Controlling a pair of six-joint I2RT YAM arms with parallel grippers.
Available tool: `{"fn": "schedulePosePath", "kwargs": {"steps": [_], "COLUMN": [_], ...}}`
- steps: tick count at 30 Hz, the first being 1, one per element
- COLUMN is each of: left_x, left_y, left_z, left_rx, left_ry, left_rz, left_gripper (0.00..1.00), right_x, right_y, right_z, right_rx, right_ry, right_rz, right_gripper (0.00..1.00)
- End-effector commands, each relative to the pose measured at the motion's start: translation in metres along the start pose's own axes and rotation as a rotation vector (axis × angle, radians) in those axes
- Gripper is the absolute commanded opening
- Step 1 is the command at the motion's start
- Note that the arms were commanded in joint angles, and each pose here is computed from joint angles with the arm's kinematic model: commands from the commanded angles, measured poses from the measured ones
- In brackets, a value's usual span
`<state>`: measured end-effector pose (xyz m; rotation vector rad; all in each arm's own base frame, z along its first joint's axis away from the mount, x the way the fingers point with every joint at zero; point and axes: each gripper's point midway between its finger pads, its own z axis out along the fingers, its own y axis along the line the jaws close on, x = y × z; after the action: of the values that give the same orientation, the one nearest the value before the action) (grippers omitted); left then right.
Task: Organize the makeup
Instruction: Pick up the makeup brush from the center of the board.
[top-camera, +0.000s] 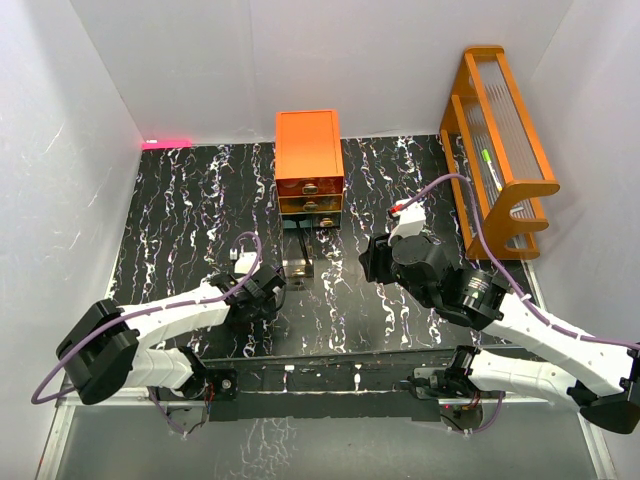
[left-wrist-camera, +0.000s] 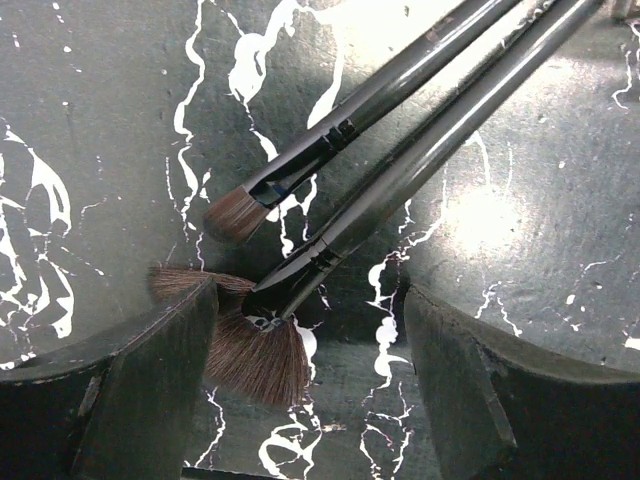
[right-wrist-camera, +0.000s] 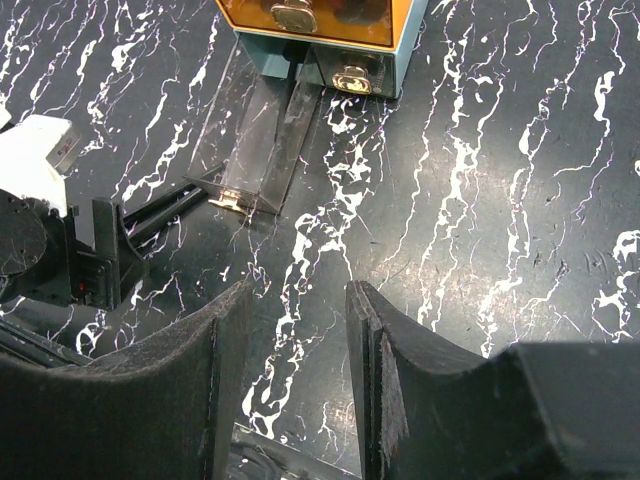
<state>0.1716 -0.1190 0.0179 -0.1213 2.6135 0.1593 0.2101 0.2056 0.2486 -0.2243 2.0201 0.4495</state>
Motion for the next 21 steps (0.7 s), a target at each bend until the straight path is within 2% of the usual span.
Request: {"fn": "schedulePosePath", "kwargs": {"steps": [1,6,10,13,17,21], "left_x": [0.012,0.021,0.03,0.026,0.013,0.018], "left_y": [0.0,-0.006,-0.025,-0.034,-0.033,-0.028], "left_z": [-0.002,-0.004,-0.01,-0.02,-0.028,-0.026], "left_rx": [0.018,0.062,0.166,0.219,0.205,0.159], "left_ry": [0.061,0.101,0.158,0.153,0.124,0.157], "left_rz": [0.017,0.006,-0.012,-0.028,-0.019,0.016], "left_gripper": [0.73,0.71,0.62,0.6,0.6,0.61], "right_x": [-0.017,-0.016,-0.016,-0.016,-0.015,-0.016], "right_y": [0.005,0.005,0.004,0.003,0.004,0.004], "right_z": [-0.003,-0.002,-0.002,-0.002,-0.001,-0.001], "right_rx": [-0.02,-0.017,-0.013,-0.01,-0.009,-0.011], "right_ry": [-0.062,-0.06,-0.064,-0.063,-0.06,-0.061], "right_rz": [0.047,0.046,0.047,0.046,0.044,0.047], "right_gripper": [0.45,0.45,0.45,0.45,0.45,0.45]}}
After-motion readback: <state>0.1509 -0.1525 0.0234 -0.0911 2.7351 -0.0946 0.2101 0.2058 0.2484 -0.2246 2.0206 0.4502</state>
